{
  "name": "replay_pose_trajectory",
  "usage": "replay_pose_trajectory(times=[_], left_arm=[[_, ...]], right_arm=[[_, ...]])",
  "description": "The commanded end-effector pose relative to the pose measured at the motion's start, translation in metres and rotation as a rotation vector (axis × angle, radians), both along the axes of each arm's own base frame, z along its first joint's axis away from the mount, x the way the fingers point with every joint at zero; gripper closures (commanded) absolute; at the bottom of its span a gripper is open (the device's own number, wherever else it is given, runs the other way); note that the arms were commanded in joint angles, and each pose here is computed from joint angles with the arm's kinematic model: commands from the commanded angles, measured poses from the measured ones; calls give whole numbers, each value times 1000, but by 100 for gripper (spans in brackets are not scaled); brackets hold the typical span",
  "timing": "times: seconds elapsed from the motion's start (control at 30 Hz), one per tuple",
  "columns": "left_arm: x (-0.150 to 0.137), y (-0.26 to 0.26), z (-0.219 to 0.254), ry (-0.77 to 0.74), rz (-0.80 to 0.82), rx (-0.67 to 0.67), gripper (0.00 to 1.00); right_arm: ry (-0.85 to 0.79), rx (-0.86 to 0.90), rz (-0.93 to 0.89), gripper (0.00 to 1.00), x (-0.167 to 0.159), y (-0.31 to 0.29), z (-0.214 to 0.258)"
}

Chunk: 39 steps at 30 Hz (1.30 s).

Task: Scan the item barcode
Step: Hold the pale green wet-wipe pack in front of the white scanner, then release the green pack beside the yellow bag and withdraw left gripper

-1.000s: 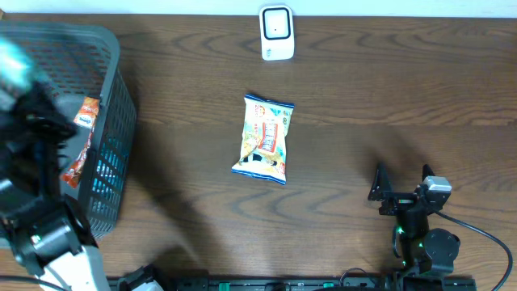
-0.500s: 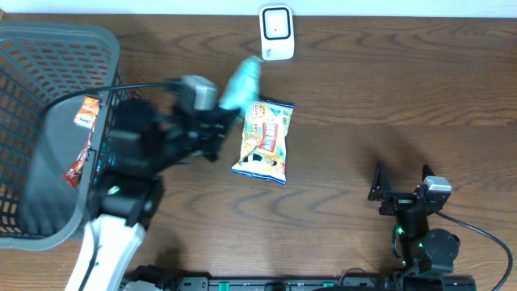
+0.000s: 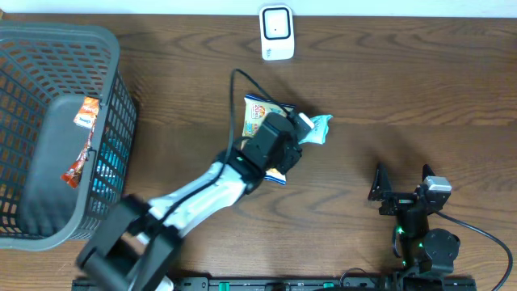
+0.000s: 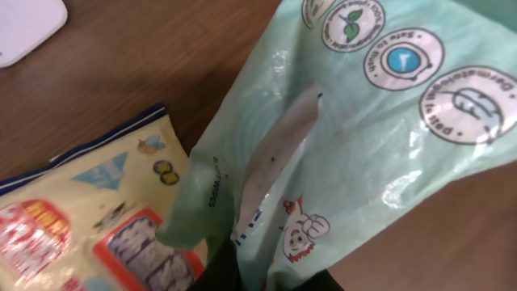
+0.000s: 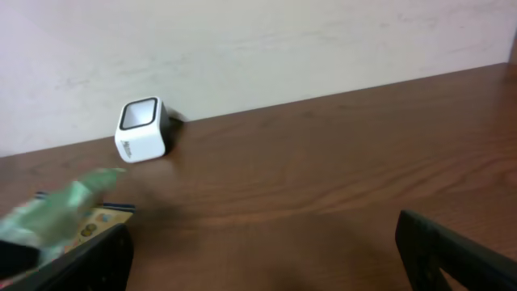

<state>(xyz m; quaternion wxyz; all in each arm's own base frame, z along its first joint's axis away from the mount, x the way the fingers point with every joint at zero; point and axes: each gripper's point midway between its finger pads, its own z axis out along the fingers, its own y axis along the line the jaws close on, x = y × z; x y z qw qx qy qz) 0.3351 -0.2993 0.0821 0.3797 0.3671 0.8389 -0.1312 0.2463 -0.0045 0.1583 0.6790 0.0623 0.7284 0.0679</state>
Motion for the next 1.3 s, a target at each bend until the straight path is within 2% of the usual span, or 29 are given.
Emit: replay_pose_trajectory(times=[0.0, 0.1, 0.13, 0.2, 0.3, 0.5, 0.63, 0.7, 0.8, 0.93, 0.97, 1.17, 1.27], left_arm=[[15, -1, -4, -69, 33, 45, 92], [17, -4, -11, -68, 31, 46, 92], [17, -4, -12, -66, 31, 47, 87], [17, -4, -12, -66, 31, 47, 65], [17, -4, -11, -70, 31, 43, 53], [18, -5, 22, -123, 35, -5, 51], [15, 0, 83, -217, 47, -87, 51], [13, 9, 120, -288, 78, -128, 48], [6, 33, 177, -397, 148, -182, 43], [-9, 83, 234, -501, 296, -183, 39], [-13, 98, 246, -524, 340, -179, 36], [-29, 200, 302, -608, 618, -130, 31], [-33, 250, 323, -620, 772, -148, 28]], right_arm=[[0, -7, 2, 1, 0, 1, 0], [0, -7, 2, 1, 0, 1, 0], [0, -7, 2, 1, 0, 1, 0], [0, -7, 2, 1, 0, 1, 0], [0, -7, 2, 1, 0, 1, 0], [0, -7, 2, 1, 0, 1, 0], [0, -7, 2, 1, 0, 1, 0], [0, -7, 2, 1, 0, 1, 0], [0, -7, 2, 1, 0, 1, 0], [0, -7, 2, 1, 0, 1, 0], [0, -7, 2, 1, 0, 1, 0], [0, -7, 2, 1, 0, 1, 0], [0, -7, 2, 1, 0, 1, 0]])
